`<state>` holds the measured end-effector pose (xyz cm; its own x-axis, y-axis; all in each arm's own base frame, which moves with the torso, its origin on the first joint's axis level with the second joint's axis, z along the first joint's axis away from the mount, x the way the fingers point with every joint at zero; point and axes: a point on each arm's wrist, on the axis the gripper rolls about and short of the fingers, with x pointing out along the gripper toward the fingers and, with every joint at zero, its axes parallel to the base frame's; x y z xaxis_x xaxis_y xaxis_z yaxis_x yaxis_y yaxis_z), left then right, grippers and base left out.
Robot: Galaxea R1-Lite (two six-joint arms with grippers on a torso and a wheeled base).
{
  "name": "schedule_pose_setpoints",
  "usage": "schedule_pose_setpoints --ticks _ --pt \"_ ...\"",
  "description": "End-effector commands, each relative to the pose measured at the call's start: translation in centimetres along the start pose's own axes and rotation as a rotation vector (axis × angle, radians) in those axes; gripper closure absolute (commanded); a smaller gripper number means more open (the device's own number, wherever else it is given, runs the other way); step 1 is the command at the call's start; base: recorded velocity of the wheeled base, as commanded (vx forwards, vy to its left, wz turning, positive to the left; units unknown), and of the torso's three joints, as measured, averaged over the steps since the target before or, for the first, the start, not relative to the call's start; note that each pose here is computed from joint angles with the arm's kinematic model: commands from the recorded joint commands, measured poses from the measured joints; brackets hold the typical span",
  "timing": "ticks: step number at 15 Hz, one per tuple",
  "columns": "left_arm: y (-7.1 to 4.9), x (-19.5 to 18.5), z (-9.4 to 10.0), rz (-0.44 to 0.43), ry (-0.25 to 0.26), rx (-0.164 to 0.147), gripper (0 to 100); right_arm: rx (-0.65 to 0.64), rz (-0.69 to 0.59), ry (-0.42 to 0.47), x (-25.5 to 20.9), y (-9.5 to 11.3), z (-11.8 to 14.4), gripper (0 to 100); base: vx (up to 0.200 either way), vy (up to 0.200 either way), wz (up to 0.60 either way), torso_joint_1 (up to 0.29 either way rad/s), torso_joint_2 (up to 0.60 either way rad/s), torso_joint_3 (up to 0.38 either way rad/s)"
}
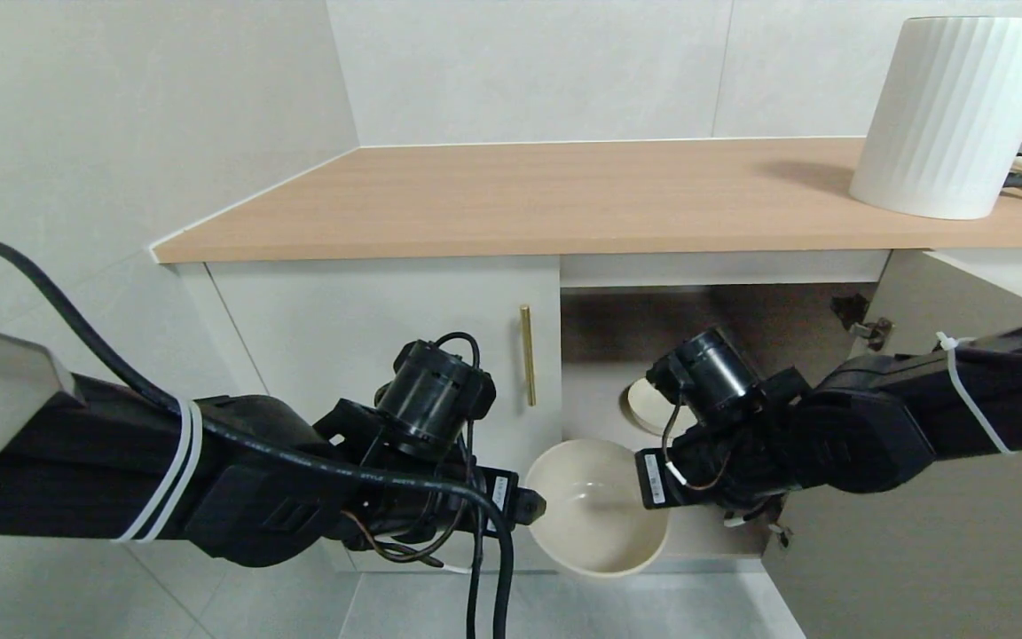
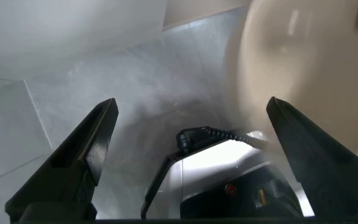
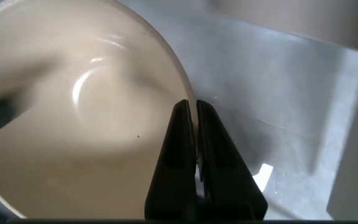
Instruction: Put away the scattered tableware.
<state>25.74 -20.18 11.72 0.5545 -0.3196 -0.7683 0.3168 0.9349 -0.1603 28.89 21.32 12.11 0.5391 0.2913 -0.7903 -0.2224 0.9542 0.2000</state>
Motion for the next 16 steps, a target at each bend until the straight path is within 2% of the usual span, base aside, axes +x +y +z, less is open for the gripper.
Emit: schedule_pose_setpoints --ticks 1,2,4,8,11,16 --pt "0.0 -0.2 0.1 0.002 -0.007 -0.002 0 0.102 -0.093 -0.012 2.3 -3.7 1.9 100 0.0 0.0 0.0 0.0 0.0 0.0" --pt "0.0 -0.2 0.1 0.002 -0.007 -0.002 0 0.165 -0.131 -0.033 3.2 -5.6 3.2 100 0.0 0.0 0.0 0.0 0.0 0.0" --pt "0.0 -0.2 0.1 0.002 -0.007 -0.002 0 0.265 -0.199 -0.078 4.5 -7.4 4.6 100 0.0 0.0 0.0 0.0 0.0 0.0" --pt "0.0 -0.2 0.1 0.003 -0.009 -0.002 0 0.424 -0.269 -0.186 7.0 -9.5 7.6 100 0.0 0.0 0.0 0.0 0.0 0.0" --pt "0.0 -0.2 0.1 0.001 -0.008 -0.002 0 0.464 -0.335 -0.234 8.7 -11.2 8.8 100 0.0 0.0 0.0 0.0 0.0 0.0" --pt "0.0 -0.1 0.0 0.003 -0.004 -0.002 0 0.502 -0.354 -0.275 10.5 -13.1 10.2 100 0.0 0.0 0.0 0.0 0.0 0.0"
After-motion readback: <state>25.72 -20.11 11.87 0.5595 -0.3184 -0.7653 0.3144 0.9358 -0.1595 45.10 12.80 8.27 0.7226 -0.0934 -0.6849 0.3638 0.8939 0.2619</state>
